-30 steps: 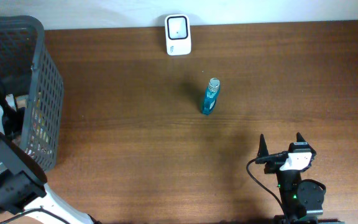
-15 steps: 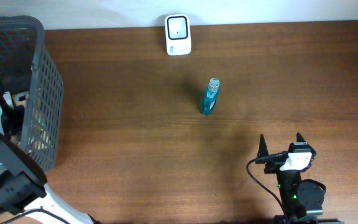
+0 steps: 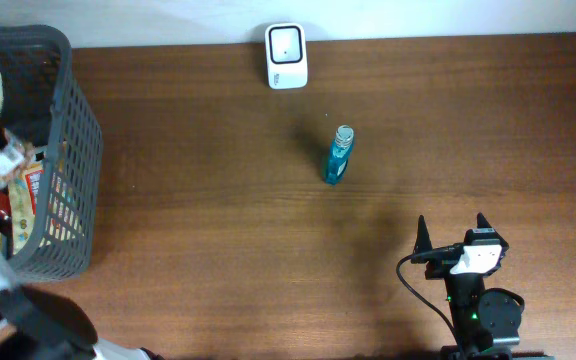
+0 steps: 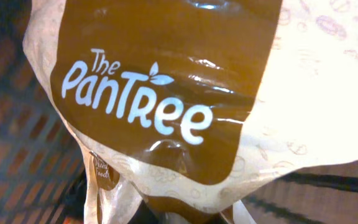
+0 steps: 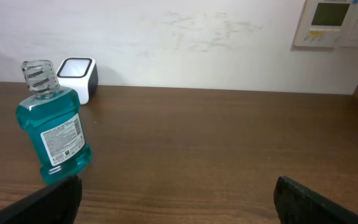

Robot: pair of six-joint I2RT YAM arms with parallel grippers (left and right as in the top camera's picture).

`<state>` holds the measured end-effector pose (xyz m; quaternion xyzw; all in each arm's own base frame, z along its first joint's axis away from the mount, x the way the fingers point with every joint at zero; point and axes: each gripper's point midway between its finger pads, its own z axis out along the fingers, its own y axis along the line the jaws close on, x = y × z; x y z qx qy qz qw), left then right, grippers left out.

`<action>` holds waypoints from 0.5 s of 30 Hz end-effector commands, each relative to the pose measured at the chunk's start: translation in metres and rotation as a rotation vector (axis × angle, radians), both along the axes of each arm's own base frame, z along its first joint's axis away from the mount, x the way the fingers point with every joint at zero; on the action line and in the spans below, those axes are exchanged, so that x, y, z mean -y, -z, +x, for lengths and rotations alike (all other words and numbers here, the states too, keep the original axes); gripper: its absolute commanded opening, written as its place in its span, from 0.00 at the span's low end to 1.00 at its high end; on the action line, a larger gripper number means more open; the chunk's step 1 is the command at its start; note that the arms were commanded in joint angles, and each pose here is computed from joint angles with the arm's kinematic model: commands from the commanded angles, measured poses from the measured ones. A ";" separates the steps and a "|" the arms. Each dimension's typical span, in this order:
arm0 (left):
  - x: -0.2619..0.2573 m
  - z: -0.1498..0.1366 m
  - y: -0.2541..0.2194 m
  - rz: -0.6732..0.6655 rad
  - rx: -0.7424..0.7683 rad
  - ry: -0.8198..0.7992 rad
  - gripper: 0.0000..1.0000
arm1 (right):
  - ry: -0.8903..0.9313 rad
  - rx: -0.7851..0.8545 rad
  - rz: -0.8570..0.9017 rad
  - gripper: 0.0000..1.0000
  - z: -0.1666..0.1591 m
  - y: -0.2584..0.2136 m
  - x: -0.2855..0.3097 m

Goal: Scan the item barcode
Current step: 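Grasp the beige PanTree snack bag in the basket with the left gripper, then place the PanTree bag on the table left of the bottle, release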

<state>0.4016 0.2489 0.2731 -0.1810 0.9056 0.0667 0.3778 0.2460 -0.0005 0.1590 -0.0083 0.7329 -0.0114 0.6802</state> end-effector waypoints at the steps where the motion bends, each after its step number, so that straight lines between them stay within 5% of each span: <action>1: 0.068 0.011 -0.080 -0.127 0.293 0.273 0.00 | 0.008 -0.005 -0.002 0.98 0.000 0.004 0.002; 7: 0.165 -0.006 -0.166 -0.340 0.562 0.631 0.00 | 0.008 -0.005 -0.002 0.98 0.000 0.004 0.002; 15: 0.281 -0.007 -0.153 -0.444 0.440 0.834 0.00 | 0.008 -0.005 -0.002 0.98 0.000 0.004 0.002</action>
